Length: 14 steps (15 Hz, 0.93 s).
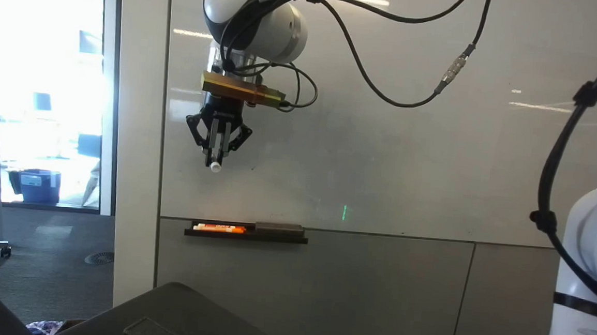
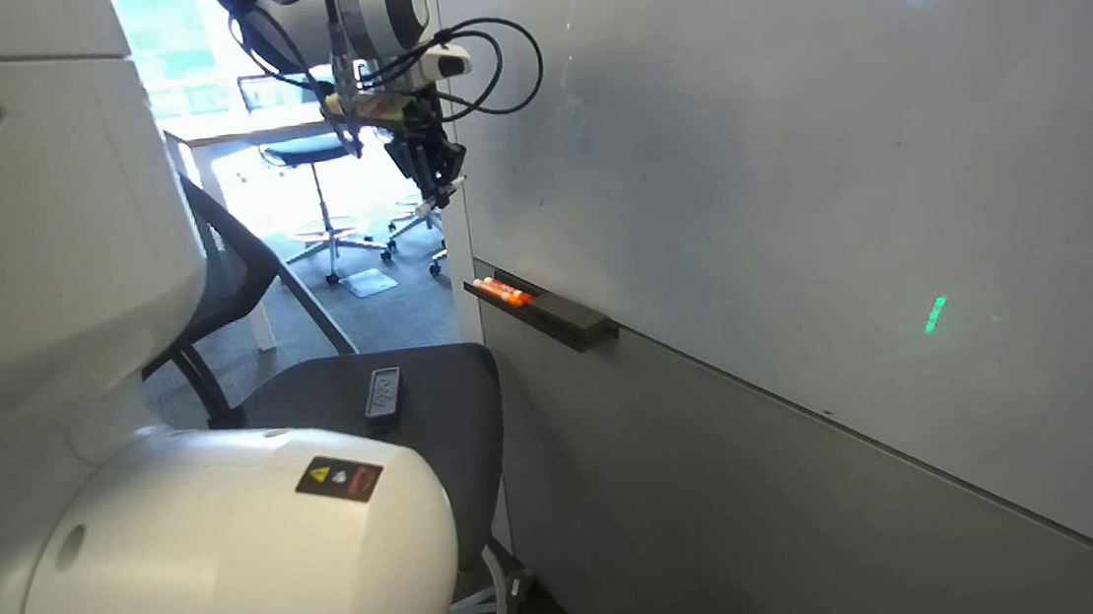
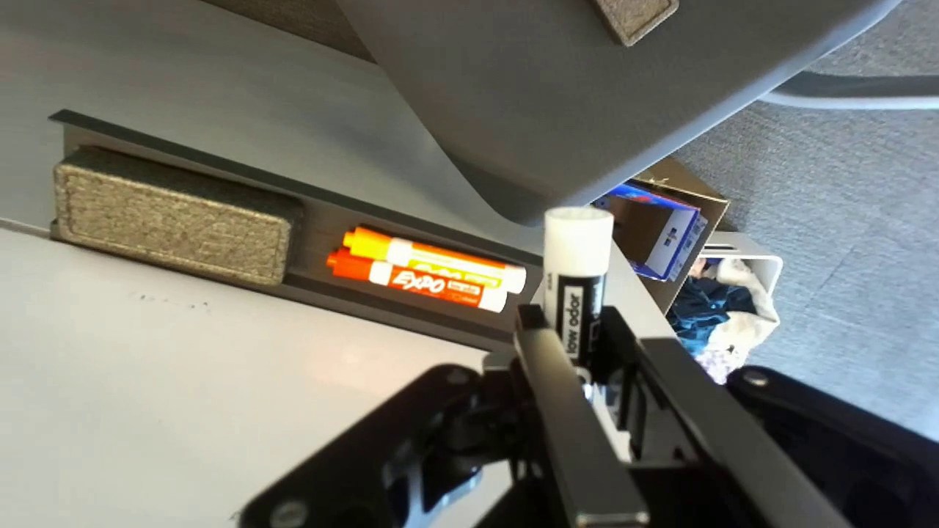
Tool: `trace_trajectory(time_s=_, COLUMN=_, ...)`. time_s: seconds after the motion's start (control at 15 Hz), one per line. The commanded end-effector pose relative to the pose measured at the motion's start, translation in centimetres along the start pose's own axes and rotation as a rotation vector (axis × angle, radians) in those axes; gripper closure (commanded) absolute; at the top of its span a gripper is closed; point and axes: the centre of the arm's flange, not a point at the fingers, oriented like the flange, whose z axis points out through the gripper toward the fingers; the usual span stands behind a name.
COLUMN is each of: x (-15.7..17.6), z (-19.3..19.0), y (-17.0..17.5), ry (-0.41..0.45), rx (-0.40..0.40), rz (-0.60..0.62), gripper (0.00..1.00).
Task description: Lift the white board eraser from the chair, use it to erase the white board, put it back on the chair and the get the marker from the chair us it to draw on the white board
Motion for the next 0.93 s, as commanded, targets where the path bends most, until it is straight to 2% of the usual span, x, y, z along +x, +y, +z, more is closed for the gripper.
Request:
trace_trajectory(time_s=0.0, x=2.7, z=-1.2, y=0.0, ry=0.023, rx=-0.018, rz=0.021, gripper=0.91)
trace_trajectory(time_s=0.53, x=6.1, z=-1.7, y=1.7, ry=0.072, rx=-0.046, rz=0.081, gripper=0.91)
trace_trajectory(time_s=0.87, x=5.5, z=-2.6, y=3.0, ry=0.083, rx=-0.050, rz=0.128, gripper=0.91)
